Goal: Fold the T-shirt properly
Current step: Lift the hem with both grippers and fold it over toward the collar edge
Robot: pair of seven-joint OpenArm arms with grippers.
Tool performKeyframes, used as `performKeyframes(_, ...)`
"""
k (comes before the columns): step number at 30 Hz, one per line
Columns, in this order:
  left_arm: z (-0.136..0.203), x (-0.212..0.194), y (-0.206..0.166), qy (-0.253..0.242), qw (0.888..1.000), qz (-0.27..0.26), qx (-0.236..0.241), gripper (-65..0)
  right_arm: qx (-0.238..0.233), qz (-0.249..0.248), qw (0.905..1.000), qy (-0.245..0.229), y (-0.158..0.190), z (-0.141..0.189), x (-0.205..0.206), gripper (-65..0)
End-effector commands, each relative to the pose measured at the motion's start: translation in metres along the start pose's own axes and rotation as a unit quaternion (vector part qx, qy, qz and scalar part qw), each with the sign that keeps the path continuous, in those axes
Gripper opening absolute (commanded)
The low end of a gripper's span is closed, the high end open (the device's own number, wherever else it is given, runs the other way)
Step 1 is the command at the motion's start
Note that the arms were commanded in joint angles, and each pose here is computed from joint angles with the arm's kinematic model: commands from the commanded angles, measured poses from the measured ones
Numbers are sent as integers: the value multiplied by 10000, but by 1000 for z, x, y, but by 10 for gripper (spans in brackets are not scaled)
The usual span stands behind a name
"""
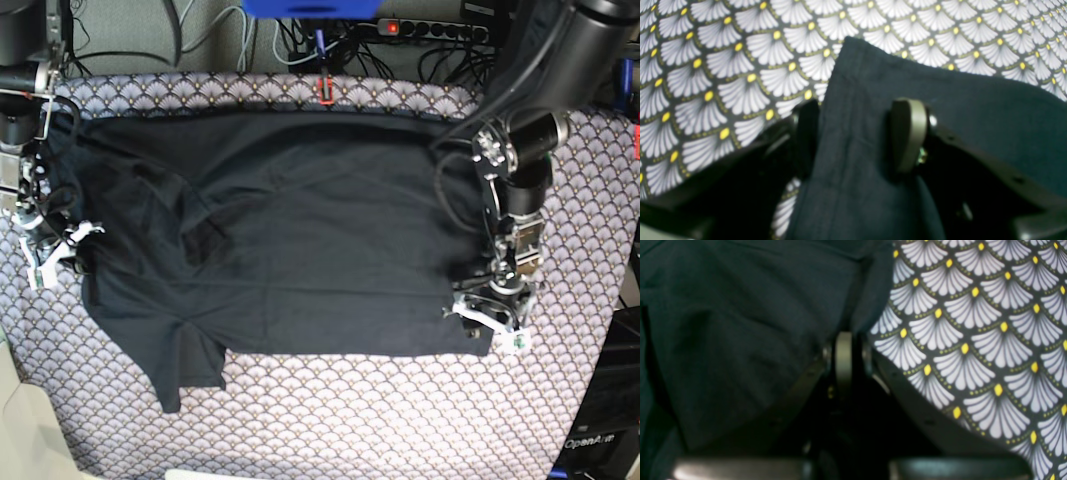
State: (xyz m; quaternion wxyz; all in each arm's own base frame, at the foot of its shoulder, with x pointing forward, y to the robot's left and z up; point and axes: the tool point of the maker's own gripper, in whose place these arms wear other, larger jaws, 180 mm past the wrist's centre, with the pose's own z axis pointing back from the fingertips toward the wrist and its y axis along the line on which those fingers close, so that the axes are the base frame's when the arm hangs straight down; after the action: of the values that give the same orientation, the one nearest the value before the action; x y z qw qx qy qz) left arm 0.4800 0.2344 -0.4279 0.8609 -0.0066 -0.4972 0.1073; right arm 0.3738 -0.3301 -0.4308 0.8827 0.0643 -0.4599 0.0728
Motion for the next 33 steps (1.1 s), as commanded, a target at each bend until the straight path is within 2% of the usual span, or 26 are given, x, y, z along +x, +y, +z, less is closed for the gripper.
performKeyframes(1,-3,21,1,-177,9998,22,9,-309,-57,144,9999,64,-9,2,7,-633)
performKeyframes(5,-1,8,2,-66,10000,43,13,-312,-58,146,9999,49,-9,2,9,-635)
performKeyframes(7,1,-3,3,13,10000,67,29,-349,-58,146,9999,49,-9,2,9,-635)
performKeyframes(11,2,-10,4,86,9999,94,40,-614,-58,142,9999,21,-9,2,11,-635)
performKeyframes(12,3,-14,4,201,9997,101,42,-650,-57,141,9999,-13,-9,2,12,-636)
performKeyframes(15,3,-22,5,573,9983,85,54,-650,-63,153,9998,-88,-10,0,20,-636)
performKeyframes(19,4,-3,9,398,9991,26,110,-650,-83,161,9997,-176,-12,-2,32,-648)
performKeyframes(22,7,-4,5,628,9980,-21,74,-650,-152,202,9995,-175,-20,3,34,-650)
performKeyframes(26,21,15,4,414,9989,-161,177,-650,-132,391,9987,-307,-19,6,46,-650)
performKeyframes(30,43,27,7,234,9986,-331,333,-650,-232,641,9963,-525,-22,25,52,-650)
performKeyframes(33,59,29,16,207,9977,-424,481,-650,-280,850,9948,-480,-20,39,49,-650)
